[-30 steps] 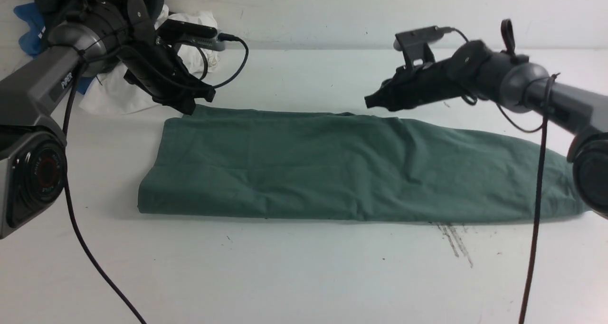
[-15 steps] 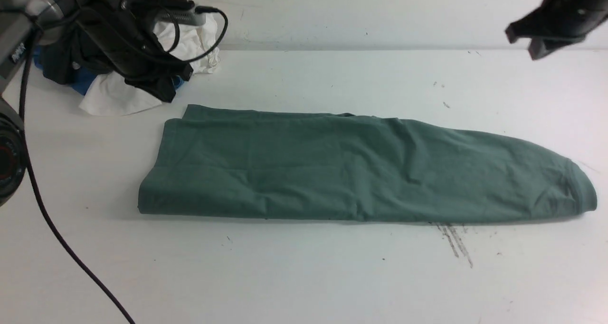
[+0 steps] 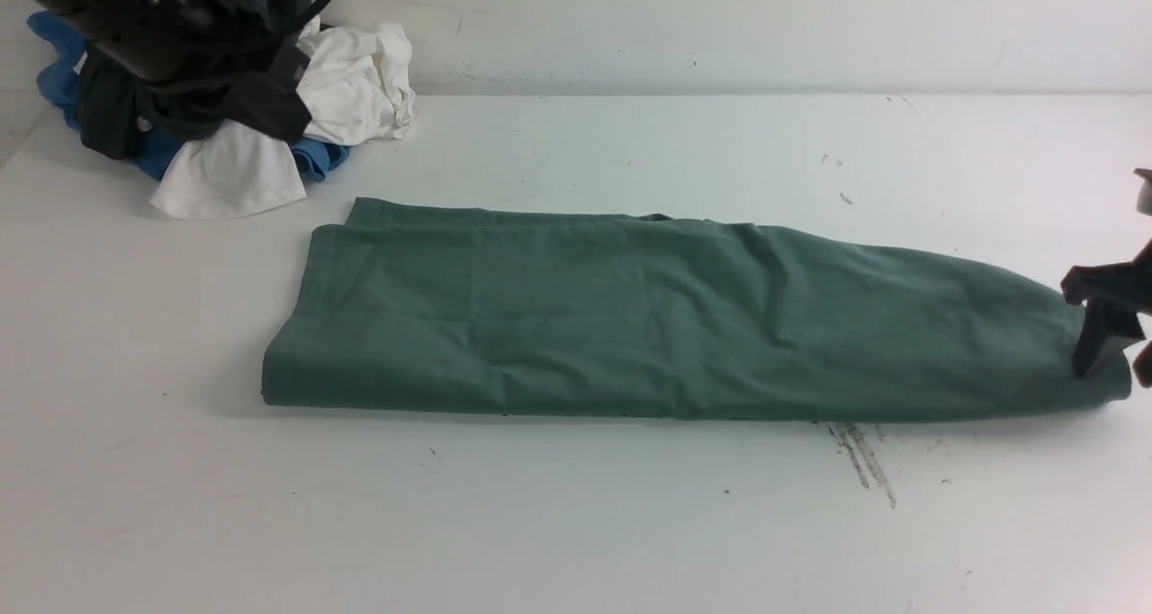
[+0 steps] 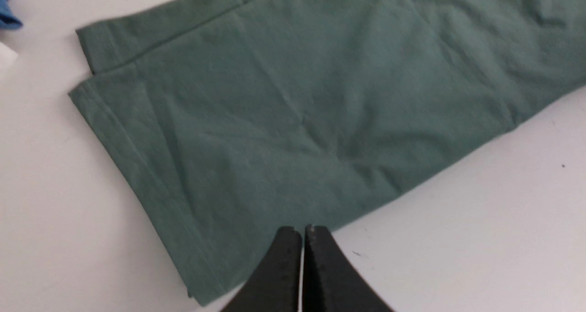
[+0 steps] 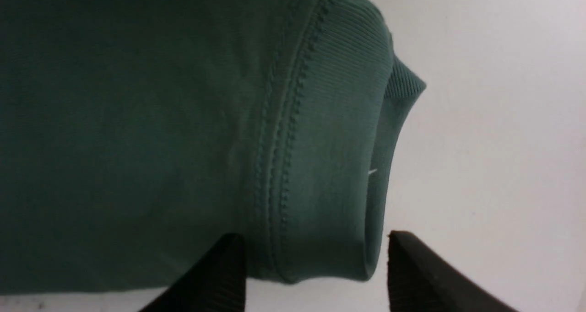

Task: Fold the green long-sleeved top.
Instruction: Use the right arm to clamp the right edge of the fabric, then use the right arm to drag the right edge of the fabric to the left and folds it over the left edge

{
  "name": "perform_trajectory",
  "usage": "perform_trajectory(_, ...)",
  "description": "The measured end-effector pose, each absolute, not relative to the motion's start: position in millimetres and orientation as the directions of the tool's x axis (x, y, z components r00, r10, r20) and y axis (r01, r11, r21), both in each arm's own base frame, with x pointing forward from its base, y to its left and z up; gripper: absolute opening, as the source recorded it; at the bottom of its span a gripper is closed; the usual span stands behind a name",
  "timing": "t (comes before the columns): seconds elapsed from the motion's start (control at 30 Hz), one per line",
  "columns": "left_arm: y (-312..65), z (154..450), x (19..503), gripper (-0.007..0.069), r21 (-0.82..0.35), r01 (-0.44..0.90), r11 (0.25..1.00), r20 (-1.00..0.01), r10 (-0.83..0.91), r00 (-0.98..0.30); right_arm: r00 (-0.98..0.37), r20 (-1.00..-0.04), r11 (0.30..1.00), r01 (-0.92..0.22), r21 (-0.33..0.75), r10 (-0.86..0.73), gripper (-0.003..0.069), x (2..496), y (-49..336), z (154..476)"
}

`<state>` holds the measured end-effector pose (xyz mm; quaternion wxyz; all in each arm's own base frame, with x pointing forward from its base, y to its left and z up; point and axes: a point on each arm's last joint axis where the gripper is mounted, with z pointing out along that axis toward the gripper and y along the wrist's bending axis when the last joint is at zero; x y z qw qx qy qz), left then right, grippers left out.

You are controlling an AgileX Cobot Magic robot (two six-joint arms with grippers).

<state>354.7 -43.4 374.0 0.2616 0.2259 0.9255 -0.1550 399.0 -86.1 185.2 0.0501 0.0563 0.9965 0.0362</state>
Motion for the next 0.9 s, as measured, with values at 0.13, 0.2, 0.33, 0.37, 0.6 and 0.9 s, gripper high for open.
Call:
perform_trajectory(0.13,-42.7,376.7,328.1,-0.0007,-0.167,0.500,0.850,-0.553,0.338,-0.761,-0.982,-0.118,0.988,0.141,0.063,0.147,0.0542,400.5,-88.3,175.6)
perform_trajectory(0.2,-41.8,378.5,312.0,-0.0007,-0.161,0.499,0.851,-0.552,0.342,-0.760,-0.981,-0.106,0.985,0.160,0.058,0.165,0.0561,403.0,-90.1,162.9)
perform_trajectory(0.33,-39.0,381.4,286.9,-0.0007,-0.129,0.498,0.858,-0.553,0.354,-0.754,-0.980,-0.095,0.983,0.170,0.065,0.176,0.0536,407.2,-90.5,148.5)
perform_trajectory(0.37,-37.7,383.8,278.8,-0.0007,-0.111,0.496,0.861,-0.558,0.359,-0.748,-0.982,-0.093,0.985,0.158,0.069,0.164,0.0507,408.0,-90.3,147.1)
perform_trajectory(0.6,-34.1,384.1,245.6,-0.0007,-0.091,0.464,0.881,-0.561,0.339,-0.755,-0.986,-0.125,0.991,0.098,0.094,0.109,0.0146,411.6,-91.9,150.8)
perform_trajectory(0.9,-31.3,344.0,202.9,-0.0007,-0.134,0.363,0.922,-0.552,0.234,-0.800,-0.945,-0.321,0.996,0.076,-0.046,0.057,0.0030,420.9,-105.1,261.8)
